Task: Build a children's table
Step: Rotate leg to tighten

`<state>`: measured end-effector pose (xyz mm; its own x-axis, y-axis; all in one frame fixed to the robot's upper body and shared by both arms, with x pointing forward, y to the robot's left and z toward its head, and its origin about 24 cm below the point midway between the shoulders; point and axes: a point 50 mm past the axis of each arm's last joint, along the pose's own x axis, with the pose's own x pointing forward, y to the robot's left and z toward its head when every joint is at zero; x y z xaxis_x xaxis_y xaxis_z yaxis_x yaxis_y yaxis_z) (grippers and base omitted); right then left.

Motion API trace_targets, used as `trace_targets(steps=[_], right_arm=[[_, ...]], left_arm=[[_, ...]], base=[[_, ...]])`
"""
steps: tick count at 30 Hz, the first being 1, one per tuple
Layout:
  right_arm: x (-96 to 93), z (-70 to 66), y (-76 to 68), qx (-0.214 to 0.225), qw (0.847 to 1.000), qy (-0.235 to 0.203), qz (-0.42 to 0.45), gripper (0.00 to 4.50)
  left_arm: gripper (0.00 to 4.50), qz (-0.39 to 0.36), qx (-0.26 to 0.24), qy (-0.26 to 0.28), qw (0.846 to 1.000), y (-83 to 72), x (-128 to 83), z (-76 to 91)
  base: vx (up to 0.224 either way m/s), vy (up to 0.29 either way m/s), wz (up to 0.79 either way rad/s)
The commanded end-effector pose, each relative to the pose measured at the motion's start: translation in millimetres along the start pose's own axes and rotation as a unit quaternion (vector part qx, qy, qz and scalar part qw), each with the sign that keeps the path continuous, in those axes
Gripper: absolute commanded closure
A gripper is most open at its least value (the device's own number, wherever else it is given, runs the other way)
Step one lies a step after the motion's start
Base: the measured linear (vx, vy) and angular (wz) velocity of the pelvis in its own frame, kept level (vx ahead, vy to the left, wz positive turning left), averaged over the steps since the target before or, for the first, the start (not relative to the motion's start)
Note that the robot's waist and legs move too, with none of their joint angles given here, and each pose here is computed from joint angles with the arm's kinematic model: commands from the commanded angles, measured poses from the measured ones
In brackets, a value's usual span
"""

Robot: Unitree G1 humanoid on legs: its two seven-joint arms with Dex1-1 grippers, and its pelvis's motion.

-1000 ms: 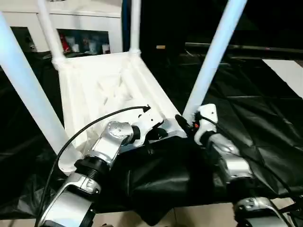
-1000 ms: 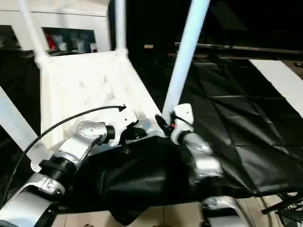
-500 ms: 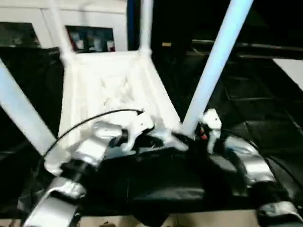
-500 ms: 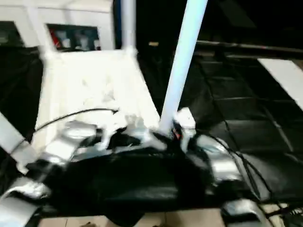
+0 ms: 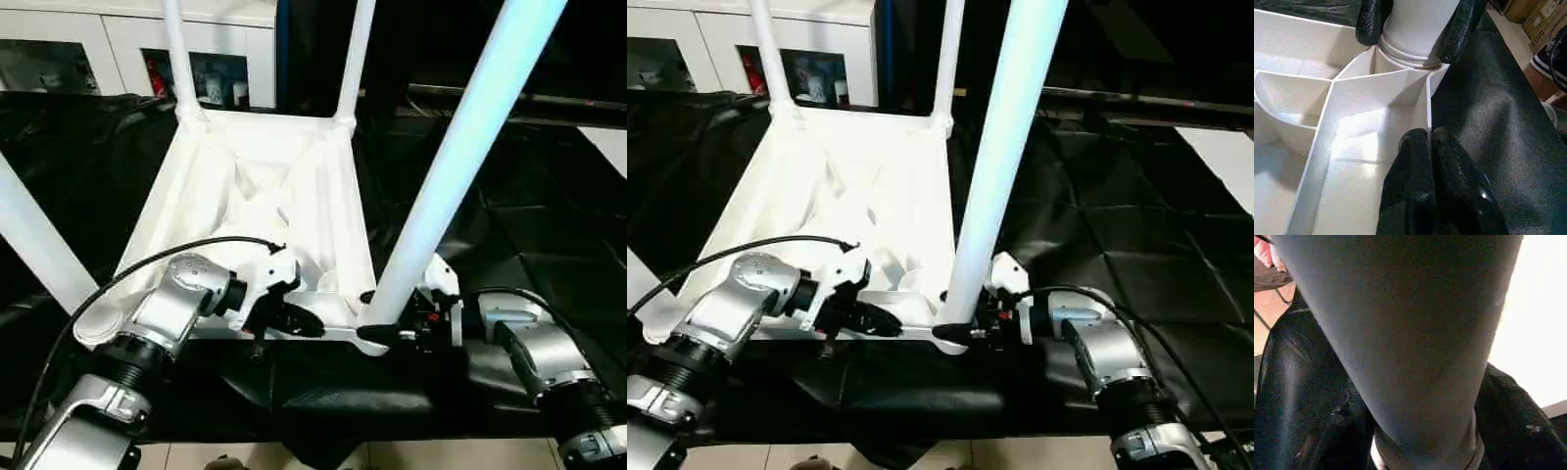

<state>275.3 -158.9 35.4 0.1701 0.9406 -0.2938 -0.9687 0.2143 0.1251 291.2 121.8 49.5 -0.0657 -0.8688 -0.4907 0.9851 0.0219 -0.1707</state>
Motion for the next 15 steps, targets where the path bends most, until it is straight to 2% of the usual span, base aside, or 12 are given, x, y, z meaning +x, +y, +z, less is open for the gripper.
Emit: trace_targets(steps=[1, 5, 6, 7, 11, 14, 15], right_arm=[[-1.0, -2.6, 3.1, 0.008, 1.0, 0.005, 0.002, 2.05], [3.8, -5.2, 3.5, 0.019, 1.0, -0.003, -0.016, 2.1], [10.2, -6.3, 1.4, 0.035, 0.998, -0.023, -0.05, 2.1], [14.3, -7.2, -1.0, 0.045, 0.996, -0.032, -0.076, 2.1], [28.3, -16.8, -11.4, 0.068, 0.982, -0.022, -0.172, 2.11], [42.3, -22.9, -21.1, 0.105, 0.95, -0.026, -0.292, 2.13], [45.8, -24.2, -24.7, 0.122, 0.935, -0.029, -0.331, 2.14]], left_arm=[[4.5, -0.026, 0.016, -0.004, 1.0, -5.1, 11.3, 4.2], [4.5, 0.009, 0.026, -0.012, 1.0, -0.1, 15.9, 6.8], [4.5, 0.06, 0.032, -0.02, 0.997, 7.4, 22.2, 10.1], [4.5, 0.079, 0.034, -0.026, 0.996, 10.2, 26.0, 12.1], [4.5, 0.123, 0.029, -0.027, 0.992, 14.7, 40.0, 15.9], [4.5, 0.152, 0.023, -0.029, 0.988, 17.2, 55.3, 22.0], [4.5, 0.163, 0.022, -0.031, 0.986, 18.3, 59.7, 24.3]], base=[[0.0, 0.0, 0.0], [0.0, 0.0, 0.0], [0.0, 0.0, 0.0], [0.0, 0.0, 0.0], [0.0, 0.0, 0.0], [0.0, 0.0, 0.0], [0.0, 0.0, 0.0]])
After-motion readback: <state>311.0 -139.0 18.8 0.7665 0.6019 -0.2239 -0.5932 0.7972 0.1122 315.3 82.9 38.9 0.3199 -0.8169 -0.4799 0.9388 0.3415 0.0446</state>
